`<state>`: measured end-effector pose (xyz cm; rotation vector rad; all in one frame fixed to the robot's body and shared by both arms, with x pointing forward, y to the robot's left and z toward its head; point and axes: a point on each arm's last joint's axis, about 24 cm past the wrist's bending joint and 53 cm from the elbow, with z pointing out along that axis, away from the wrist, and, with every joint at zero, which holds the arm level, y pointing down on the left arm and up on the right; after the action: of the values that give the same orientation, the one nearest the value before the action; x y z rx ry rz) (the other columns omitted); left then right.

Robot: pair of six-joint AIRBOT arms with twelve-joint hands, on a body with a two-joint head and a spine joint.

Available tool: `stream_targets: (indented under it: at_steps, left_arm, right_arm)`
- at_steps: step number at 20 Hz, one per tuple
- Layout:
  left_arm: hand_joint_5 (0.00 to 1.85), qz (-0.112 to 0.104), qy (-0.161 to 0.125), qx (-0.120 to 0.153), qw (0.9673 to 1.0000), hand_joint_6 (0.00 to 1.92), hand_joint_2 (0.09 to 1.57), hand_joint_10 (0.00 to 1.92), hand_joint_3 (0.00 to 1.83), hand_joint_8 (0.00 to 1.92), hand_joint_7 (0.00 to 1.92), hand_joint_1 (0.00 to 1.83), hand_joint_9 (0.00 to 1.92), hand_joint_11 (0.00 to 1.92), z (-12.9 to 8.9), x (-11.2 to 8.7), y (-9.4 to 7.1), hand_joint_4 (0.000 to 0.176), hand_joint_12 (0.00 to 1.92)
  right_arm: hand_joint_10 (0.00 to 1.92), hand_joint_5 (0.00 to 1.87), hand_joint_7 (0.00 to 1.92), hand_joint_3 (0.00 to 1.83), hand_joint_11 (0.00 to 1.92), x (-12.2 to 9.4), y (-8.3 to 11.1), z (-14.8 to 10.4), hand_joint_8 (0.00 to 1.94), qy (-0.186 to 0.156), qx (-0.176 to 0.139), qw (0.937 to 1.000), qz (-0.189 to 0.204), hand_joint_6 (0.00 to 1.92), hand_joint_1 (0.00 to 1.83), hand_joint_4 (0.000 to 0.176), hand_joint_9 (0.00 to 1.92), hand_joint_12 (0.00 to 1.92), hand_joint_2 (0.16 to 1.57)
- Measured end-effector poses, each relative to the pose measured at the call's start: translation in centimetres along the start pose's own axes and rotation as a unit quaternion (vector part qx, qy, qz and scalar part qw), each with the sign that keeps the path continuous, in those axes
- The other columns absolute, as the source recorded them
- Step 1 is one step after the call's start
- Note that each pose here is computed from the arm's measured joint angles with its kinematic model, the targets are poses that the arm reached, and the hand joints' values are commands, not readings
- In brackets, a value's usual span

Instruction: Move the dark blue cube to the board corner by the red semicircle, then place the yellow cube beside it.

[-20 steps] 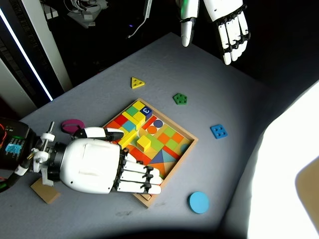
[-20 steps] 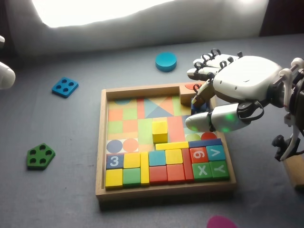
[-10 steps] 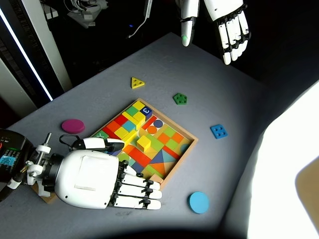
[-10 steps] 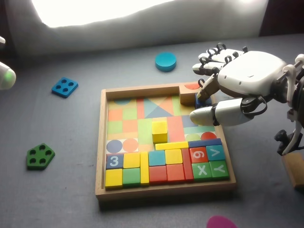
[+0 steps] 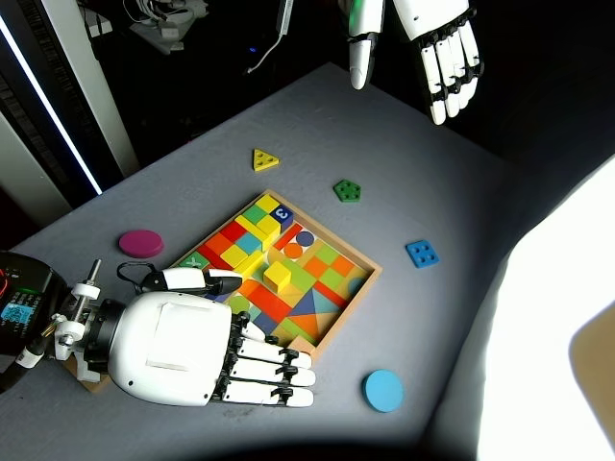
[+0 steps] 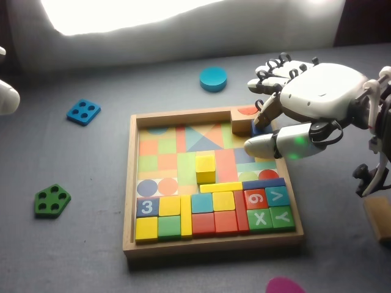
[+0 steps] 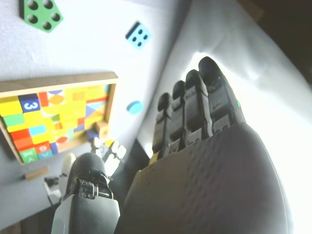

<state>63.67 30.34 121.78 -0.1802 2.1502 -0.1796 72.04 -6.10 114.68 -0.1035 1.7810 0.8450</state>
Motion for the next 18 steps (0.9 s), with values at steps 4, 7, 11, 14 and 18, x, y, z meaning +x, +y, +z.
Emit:
stream_targets:
  at_steps: [4,7,11,14,18]
  left_arm:
    - [0.10,0.001,0.000,0.000,1.0000,0.00,1.19,0.01,0.00,0.00,0.12,0.00,0.13,0.00,0.0,0.0,0.0,0.011,0.49]
    - [0.11,0.000,0.000,0.000,1.0000,0.00,1.19,0.00,0.00,0.00,0.12,0.00,0.13,0.00,0.0,0.0,0.0,0.005,0.51]
    - [0.11,0.000,0.000,0.000,1.0000,0.01,1.18,0.00,0.00,0.00,0.13,0.00,0.13,0.00,0.0,0.0,0.0,0.004,0.49]
    - [0.11,0.001,0.000,0.000,1.0000,0.00,1.18,0.00,0.00,0.01,0.12,0.00,0.12,0.00,0.0,0.0,0.0,0.010,0.46]
    - [0.12,0.000,0.000,-0.001,1.0000,0.00,1.17,0.01,0.00,0.01,0.14,0.00,0.14,0.00,0.0,0.0,0.1,0.013,0.52]
  right_arm:
    - [0.00,0.82,0.15,0.00,0.00,-0.5,0.3,0.1,0.00,-0.002,-0.002,1.0000,0.001,0.02,0.00,0.000,0.00,0.00,1.11]
    - [0.00,0.83,0.15,0.00,0.00,-1.2,0.5,0.2,0.00,-0.014,-0.005,0.9999,0.003,0.02,0.00,0.000,0.00,0.00,1.12]
    - [0.00,0.83,0.17,0.00,0.00,-2.3,1.4,0.3,0.01,-0.026,-0.015,0.9993,0.022,0.02,0.00,0.000,0.00,0.00,1.12]
    - [0.00,0.82,0.15,0.01,0.00,-2.0,3.4,0.3,0.00,-0.025,-0.033,0.9987,0.030,0.01,0.00,0.000,0.00,0.00,1.12]
    - [0.00,0.84,0.14,0.00,0.00,0.0,7.6,-0.1,0.00,0.005,-0.069,0.9968,0.040,0.02,0.00,0.000,0.00,0.00,1.12]
